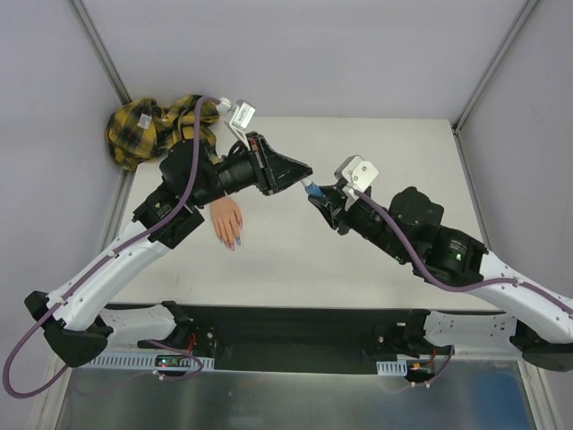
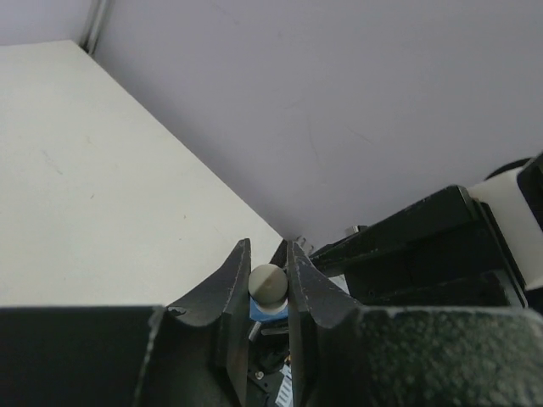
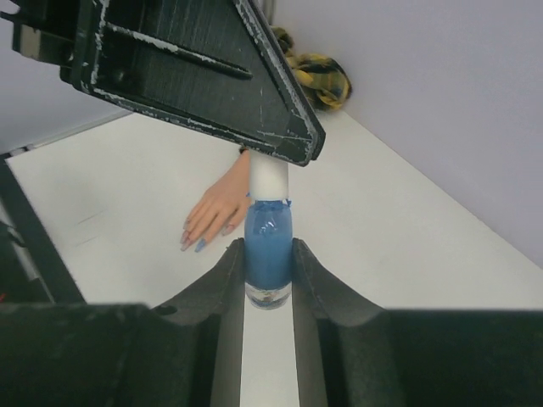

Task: Paint the nails

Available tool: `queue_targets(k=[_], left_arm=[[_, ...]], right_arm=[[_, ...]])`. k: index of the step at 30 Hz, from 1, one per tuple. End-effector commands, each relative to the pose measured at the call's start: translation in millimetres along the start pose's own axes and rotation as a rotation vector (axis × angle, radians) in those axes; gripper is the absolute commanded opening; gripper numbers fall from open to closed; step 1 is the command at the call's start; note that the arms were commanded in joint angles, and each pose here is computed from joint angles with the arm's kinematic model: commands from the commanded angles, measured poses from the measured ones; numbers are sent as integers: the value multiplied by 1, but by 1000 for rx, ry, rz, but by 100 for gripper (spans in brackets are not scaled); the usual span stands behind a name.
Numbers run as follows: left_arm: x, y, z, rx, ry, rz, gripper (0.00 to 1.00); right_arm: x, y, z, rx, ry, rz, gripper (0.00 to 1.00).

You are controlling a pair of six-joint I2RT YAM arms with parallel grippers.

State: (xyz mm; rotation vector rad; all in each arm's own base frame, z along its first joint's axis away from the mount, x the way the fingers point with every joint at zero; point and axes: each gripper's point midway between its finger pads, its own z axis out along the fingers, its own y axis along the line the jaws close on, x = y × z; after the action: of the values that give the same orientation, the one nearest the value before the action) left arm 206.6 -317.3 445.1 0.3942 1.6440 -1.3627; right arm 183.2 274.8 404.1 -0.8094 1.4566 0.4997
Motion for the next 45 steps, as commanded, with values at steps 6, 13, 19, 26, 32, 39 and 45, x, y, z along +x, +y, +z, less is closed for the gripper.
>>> queue_targets(k=[6,13,19,26,32,39,45], left_arm=[[24,-76,-44,461,49,-17,0],[39,-98,-68,685,46,-72,0],[37,-104,-79,714,16,-45,0],[22,-88,-68,504,-4,-6,69],[-2,-47,-69,161,-80,76,88],[-13,-27,-54,2,-55,27,81],[-15,-9,-36,-74,-39,30,76]], right_arm=[[-70,52,-55,-384,-298,248,0],[-98,101,-101,-765,-401,381,0],[-101,105,-106,-811,-428,441,0],[-76,86,-84,-637,-340,381,0],[-55,57,-68,-441,-252,286,0],[-43,11,-40,-155,-204,154,0],[-39,-3,-22,-28,-165,61,0]])
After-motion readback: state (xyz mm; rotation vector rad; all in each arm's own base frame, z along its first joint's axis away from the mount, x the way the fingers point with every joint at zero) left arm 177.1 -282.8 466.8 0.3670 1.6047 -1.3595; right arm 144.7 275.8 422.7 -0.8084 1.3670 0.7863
